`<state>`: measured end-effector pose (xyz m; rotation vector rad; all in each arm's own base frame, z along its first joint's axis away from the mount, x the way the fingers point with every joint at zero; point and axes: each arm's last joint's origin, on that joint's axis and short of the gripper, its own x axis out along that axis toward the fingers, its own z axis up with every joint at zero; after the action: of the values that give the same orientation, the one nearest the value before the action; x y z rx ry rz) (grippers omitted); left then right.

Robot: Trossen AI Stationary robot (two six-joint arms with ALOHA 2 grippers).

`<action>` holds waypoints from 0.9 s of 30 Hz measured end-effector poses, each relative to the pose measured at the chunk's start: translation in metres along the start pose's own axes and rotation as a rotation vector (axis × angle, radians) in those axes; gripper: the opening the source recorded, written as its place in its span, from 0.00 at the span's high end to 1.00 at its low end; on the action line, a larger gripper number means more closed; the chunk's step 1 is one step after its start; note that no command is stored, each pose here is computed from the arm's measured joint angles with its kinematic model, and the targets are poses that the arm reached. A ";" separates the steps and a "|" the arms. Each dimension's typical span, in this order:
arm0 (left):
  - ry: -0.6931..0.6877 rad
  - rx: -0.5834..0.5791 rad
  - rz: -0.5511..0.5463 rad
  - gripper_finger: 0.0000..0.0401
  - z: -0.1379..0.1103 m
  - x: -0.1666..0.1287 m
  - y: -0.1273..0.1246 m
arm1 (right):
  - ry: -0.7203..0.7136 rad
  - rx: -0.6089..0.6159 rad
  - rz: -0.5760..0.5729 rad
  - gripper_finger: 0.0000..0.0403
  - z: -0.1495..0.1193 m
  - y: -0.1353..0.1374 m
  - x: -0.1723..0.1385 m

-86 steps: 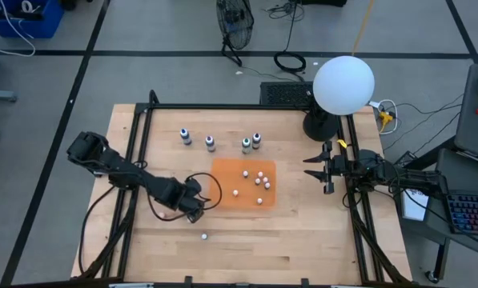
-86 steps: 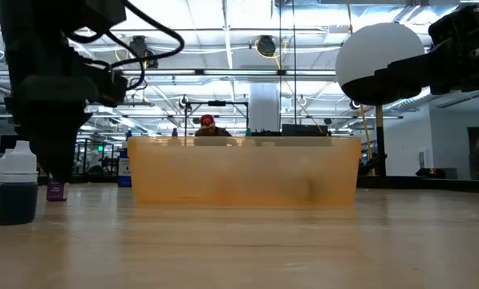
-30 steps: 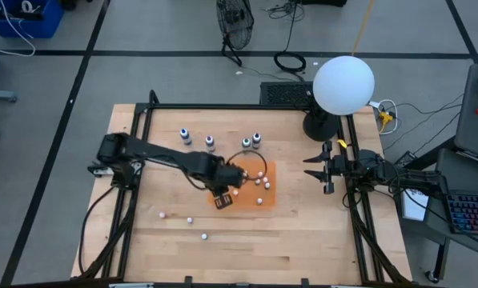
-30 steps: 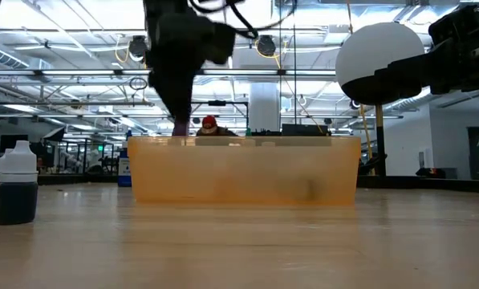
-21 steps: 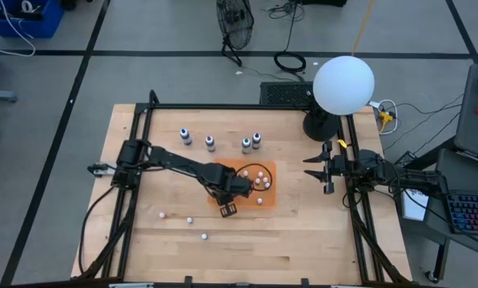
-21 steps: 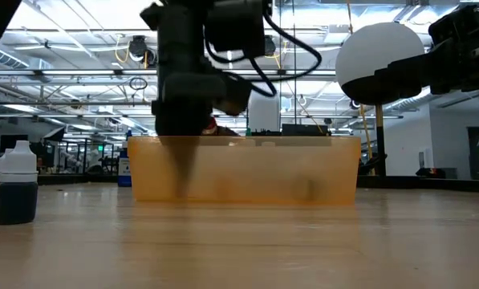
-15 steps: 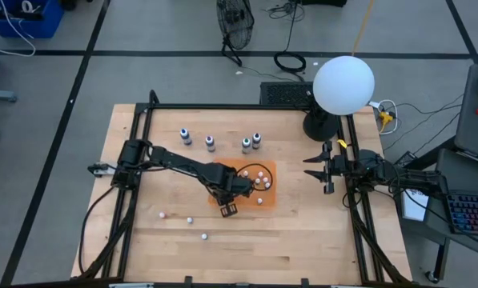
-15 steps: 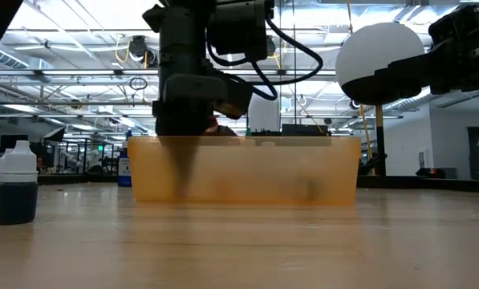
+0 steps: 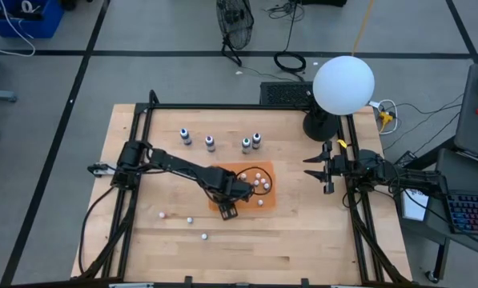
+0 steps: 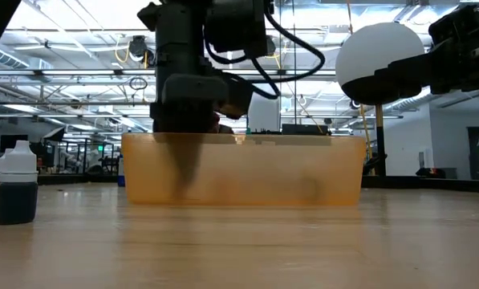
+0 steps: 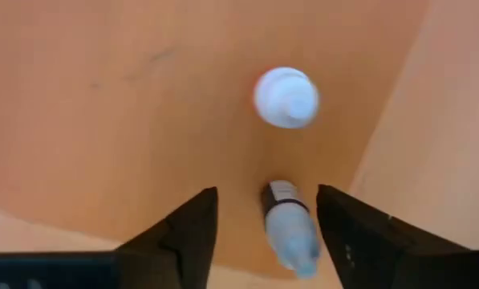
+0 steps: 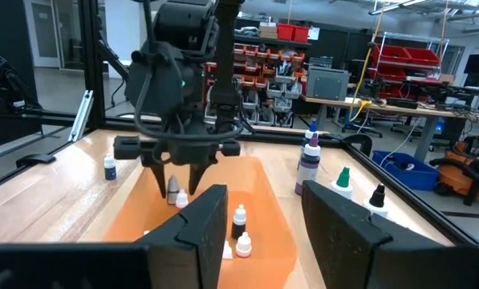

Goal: Pick & Place food coloring
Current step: Put the small orange food coloring bottle into the orange bin

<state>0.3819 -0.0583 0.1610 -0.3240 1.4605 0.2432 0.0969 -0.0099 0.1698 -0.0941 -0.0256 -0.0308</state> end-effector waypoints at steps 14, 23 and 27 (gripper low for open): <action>-0.088 -0.051 0.014 0.40 -0.012 -0.053 0.007 | -0.003 0.000 0.000 0.63 0.000 0.000 0.000; -0.153 -0.099 0.114 0.40 -0.069 -0.111 -0.011 | -0.004 0.000 0.000 0.63 0.000 0.000 0.000; -0.221 -0.193 0.100 0.40 -0.102 -0.122 -0.026 | -0.005 0.000 0.000 0.62 0.001 0.000 0.000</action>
<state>0.2841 -0.1153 0.2756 -0.3683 1.2389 0.4880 0.0970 -0.0099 0.1704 -0.0945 -0.0310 -0.0308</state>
